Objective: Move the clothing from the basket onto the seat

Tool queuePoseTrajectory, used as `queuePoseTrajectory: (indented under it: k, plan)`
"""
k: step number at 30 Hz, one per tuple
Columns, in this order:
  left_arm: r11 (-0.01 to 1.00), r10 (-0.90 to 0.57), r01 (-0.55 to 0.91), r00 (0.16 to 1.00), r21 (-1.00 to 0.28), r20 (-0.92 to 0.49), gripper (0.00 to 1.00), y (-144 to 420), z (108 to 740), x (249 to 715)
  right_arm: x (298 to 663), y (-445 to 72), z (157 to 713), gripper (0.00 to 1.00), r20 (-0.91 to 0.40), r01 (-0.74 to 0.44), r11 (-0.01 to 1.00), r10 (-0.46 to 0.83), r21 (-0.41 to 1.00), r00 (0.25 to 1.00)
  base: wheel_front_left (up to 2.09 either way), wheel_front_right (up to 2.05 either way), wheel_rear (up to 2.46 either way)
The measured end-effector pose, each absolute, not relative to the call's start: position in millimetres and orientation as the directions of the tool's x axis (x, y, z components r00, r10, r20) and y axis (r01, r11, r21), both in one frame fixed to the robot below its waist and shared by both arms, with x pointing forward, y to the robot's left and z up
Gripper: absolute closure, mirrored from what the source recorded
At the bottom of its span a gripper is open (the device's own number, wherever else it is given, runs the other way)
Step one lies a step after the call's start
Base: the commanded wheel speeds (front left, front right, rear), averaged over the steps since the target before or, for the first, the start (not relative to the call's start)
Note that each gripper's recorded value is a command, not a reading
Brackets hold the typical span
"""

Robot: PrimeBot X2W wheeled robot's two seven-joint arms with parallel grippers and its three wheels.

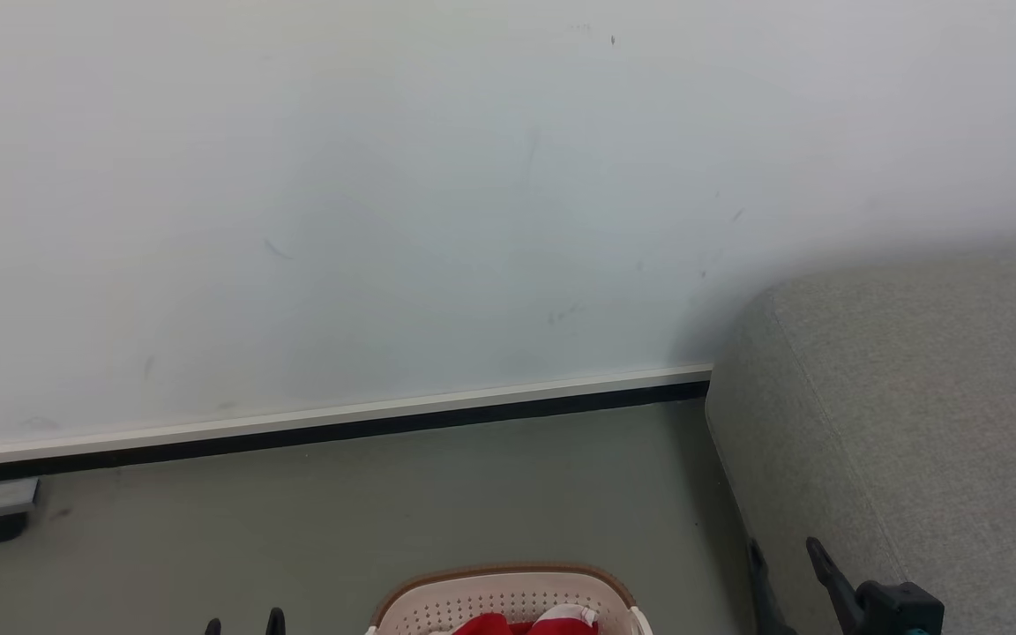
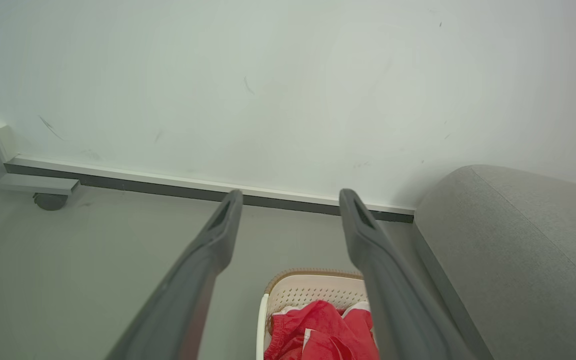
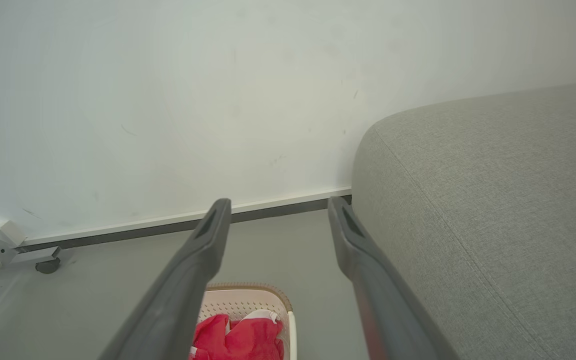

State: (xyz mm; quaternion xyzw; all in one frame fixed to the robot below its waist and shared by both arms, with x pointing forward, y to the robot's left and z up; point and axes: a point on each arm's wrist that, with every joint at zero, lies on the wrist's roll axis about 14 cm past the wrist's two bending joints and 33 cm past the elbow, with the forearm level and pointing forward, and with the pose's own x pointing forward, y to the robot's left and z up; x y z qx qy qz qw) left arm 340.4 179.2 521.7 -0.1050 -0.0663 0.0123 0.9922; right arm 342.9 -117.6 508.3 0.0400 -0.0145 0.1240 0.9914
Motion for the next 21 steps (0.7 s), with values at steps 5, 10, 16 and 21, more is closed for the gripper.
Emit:
queuePoseTrajectory:
  k: [5, 10, 16, 21]
  plan:
    - [0.977, 0.04, -0.014, 0.992, -0.214, 0.117, 0.0, 179, 518, 340, 343, -118, 508, 0.0, 0.037, -0.248, 0.966, 0.246, 0.071, 0.969, 0.0, 0.0, 0.0]
    - [0.975, 0.043, -0.019, 0.993, -0.22, 0.106, 0.0, 180, 514, 340, 344, -118, 507, 0.0, 0.03, -0.247, 0.967, 0.245, 0.069, 0.969, 0.0, 0.0, 0.0]
    - [0.975, 0.043, -0.02, 0.994, -0.223, 0.1, 0.0, 180, 512, 341, 344, -118, 506, 0.0, 0.025, -0.246, 0.967, 0.244, 0.069, 0.969, 0.0, 0.0, 0.0]
    - [0.975, 0.034, -0.012, 0.995, -0.222, 0.094, 0.0, 177, 511, 342, 344, -120, 505, 0.0, 0.024, -0.24, 0.968, 0.239, 0.07, 0.971, 0.0, 0.0, 0.0]
